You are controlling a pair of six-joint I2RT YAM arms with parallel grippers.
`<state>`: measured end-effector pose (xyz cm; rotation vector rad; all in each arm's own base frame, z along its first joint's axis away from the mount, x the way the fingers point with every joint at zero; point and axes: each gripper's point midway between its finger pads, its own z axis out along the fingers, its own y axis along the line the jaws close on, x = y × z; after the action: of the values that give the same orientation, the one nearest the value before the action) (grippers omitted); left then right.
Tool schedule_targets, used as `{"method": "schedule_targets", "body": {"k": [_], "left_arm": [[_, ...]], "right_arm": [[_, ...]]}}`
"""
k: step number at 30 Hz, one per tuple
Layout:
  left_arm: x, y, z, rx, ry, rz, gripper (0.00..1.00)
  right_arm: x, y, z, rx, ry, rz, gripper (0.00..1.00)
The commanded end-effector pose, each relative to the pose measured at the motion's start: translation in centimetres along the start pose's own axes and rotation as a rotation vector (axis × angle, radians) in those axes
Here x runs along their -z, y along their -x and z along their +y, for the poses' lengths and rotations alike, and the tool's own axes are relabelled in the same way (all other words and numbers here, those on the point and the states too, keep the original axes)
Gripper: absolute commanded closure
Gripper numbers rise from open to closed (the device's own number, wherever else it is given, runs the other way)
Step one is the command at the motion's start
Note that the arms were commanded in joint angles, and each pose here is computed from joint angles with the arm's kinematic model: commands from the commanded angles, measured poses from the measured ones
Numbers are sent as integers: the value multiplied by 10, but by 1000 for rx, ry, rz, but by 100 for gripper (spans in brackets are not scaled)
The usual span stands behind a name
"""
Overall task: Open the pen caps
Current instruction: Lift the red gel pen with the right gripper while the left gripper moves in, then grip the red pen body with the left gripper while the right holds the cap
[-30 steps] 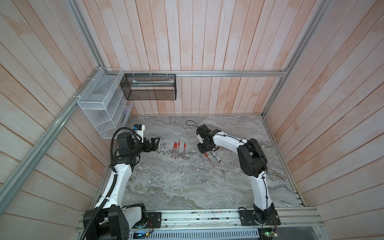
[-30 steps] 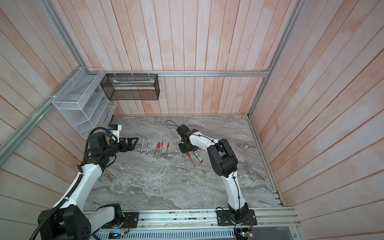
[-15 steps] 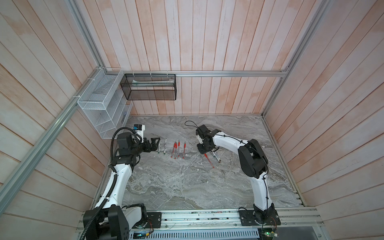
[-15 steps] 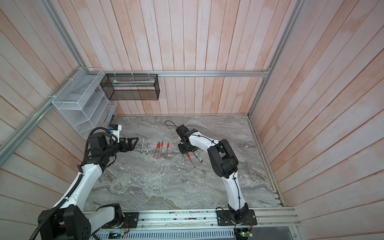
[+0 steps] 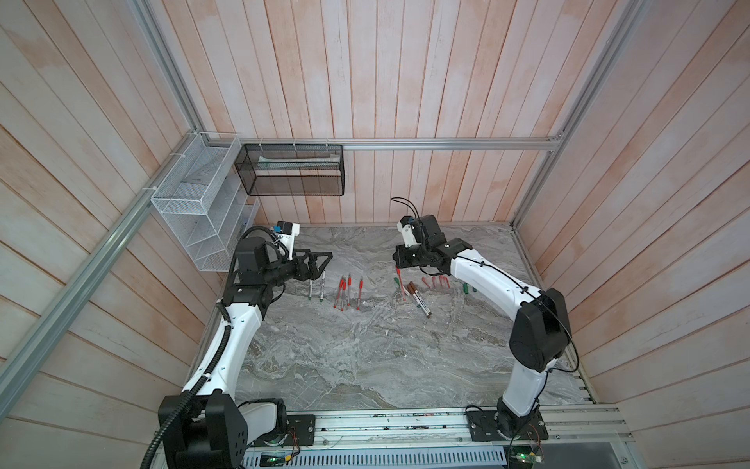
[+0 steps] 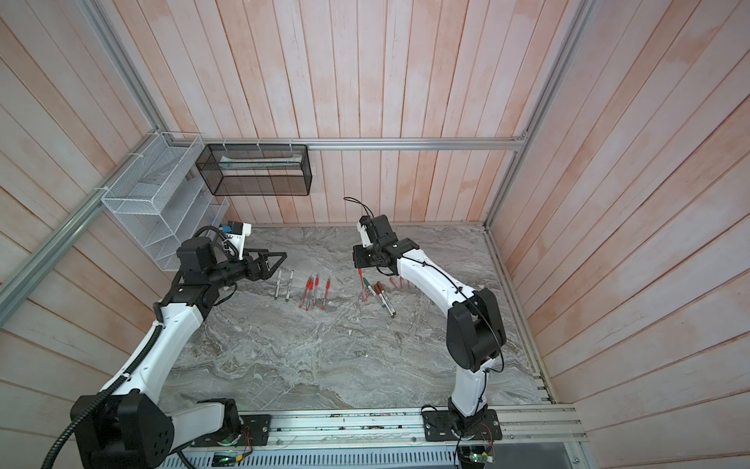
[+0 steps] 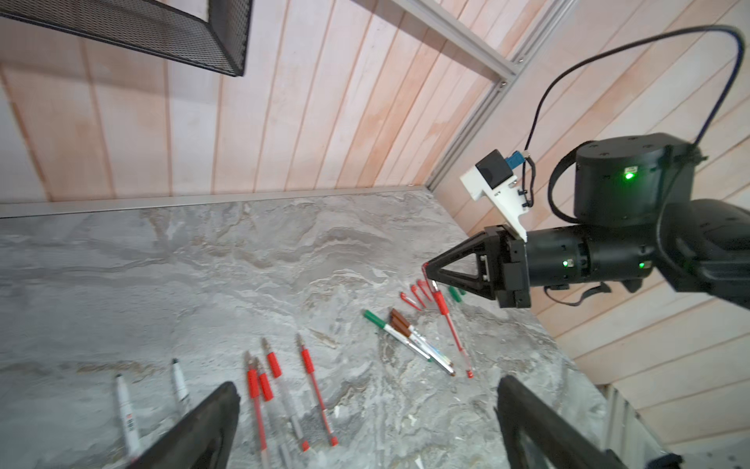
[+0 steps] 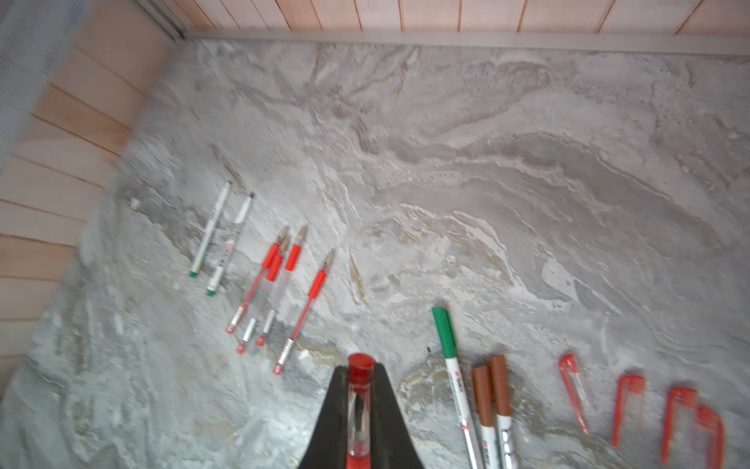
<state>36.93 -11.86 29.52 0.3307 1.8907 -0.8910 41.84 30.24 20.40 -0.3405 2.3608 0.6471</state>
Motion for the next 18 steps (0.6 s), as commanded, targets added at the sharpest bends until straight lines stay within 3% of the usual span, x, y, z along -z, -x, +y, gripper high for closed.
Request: {"method": "schedule_targets", "body": {"k": [1, 5, 10, 18], "left_arm": [[-10, 5, -23, 80, -157, -23, 1], [-14, -15, -34, 173, -280, -34, 4], [-19, -34, -60, 149, -418, 11, 5], [-40, -48, -82, 169, -504, 76, 12]], "right_arm": [[16, 16, 21, -104, 144, -105, 99], [52, 31, 43, -178, 314, -272, 100], [89, 40, 64, -255, 514, -401, 100], [116, 43, 87, -298, 697, -499, 100]]}}
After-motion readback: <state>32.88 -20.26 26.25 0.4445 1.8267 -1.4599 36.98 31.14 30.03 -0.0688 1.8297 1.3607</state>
